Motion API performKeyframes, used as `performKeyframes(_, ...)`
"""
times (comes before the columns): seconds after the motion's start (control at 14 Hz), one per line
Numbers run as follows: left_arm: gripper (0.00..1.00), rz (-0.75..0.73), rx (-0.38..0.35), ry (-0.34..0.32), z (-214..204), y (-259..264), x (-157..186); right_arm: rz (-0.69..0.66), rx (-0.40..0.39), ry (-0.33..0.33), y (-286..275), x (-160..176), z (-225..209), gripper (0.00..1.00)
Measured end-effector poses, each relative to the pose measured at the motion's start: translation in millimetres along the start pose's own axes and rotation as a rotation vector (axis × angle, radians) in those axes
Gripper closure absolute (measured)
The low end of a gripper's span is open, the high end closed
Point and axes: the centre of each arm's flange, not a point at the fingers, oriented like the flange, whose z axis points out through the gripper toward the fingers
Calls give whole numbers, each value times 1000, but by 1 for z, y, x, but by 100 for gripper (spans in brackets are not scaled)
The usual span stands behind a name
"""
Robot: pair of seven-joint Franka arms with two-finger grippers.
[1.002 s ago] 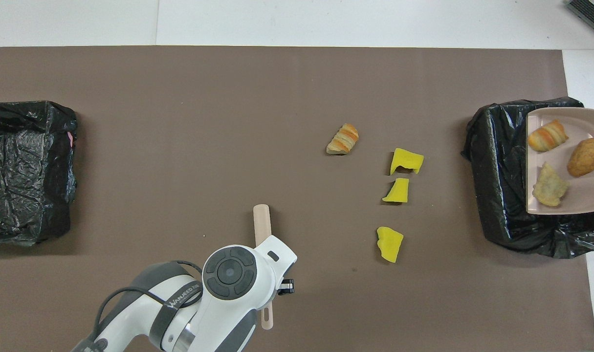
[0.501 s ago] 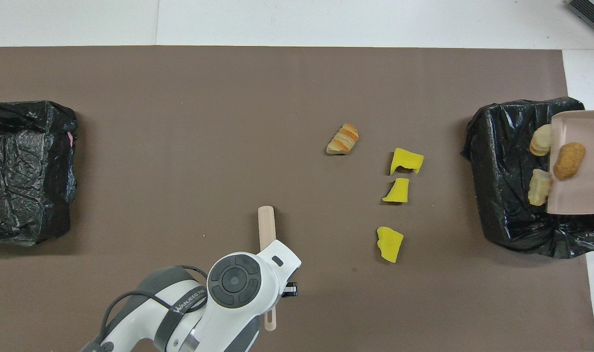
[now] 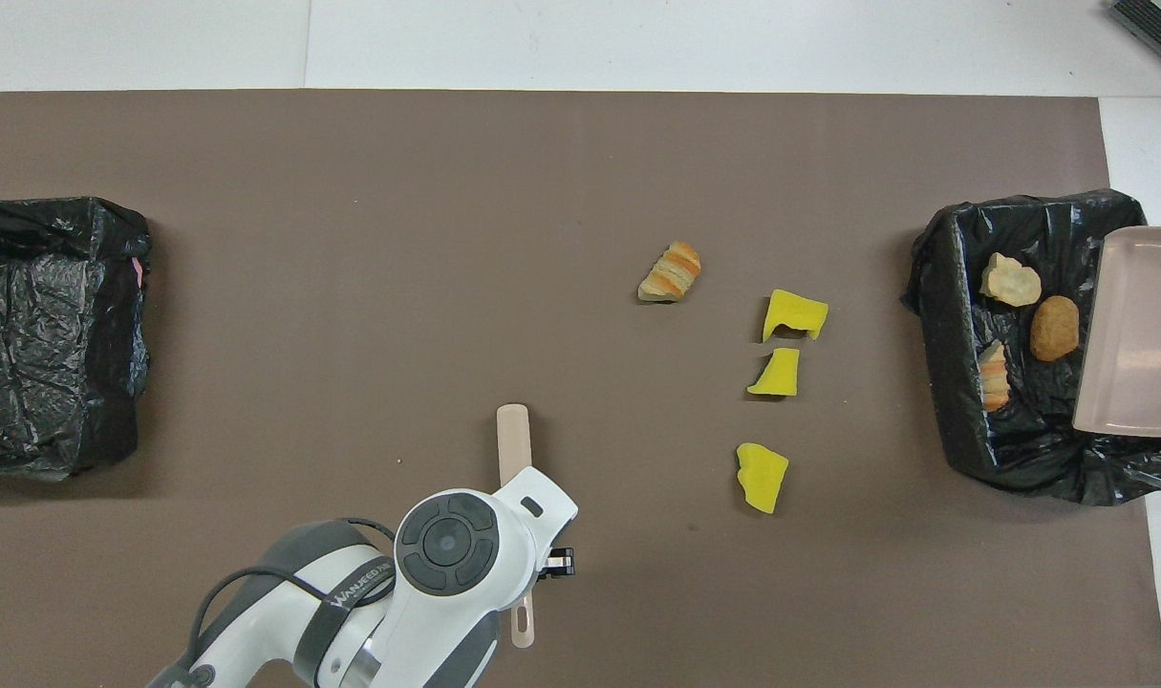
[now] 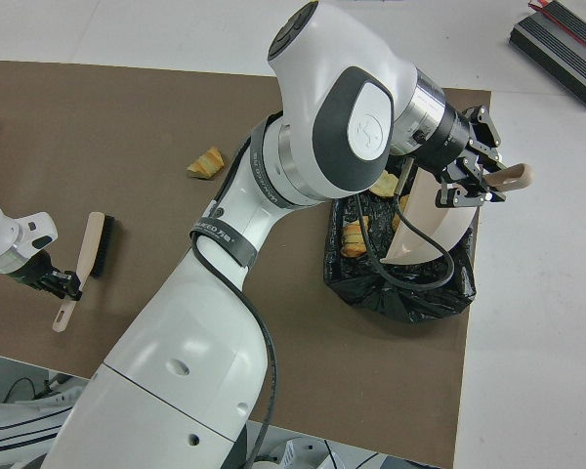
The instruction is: Sweep and dump trash in bin
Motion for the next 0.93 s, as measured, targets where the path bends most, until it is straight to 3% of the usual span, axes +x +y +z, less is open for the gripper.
performKeyframes(0.29, 0, -16, -6, 3, -2, -5, 5, 105, 77, 202, -7, 21, -5, 68)
performKeyframes(0.57, 0, -114, -65, 51, -35, -33, 48, 282, 152, 300, -14, 66, -30, 68)
performKeyframes(0.79, 0, -195, -124, 145, -90, -71, 95, 560, 215, 369, -17, 109, -60, 68)
performKeyframes(0.93, 0, -237, -127, 199, -122, -100, 117, 712, 254, 390, -21, 134, -79, 68)
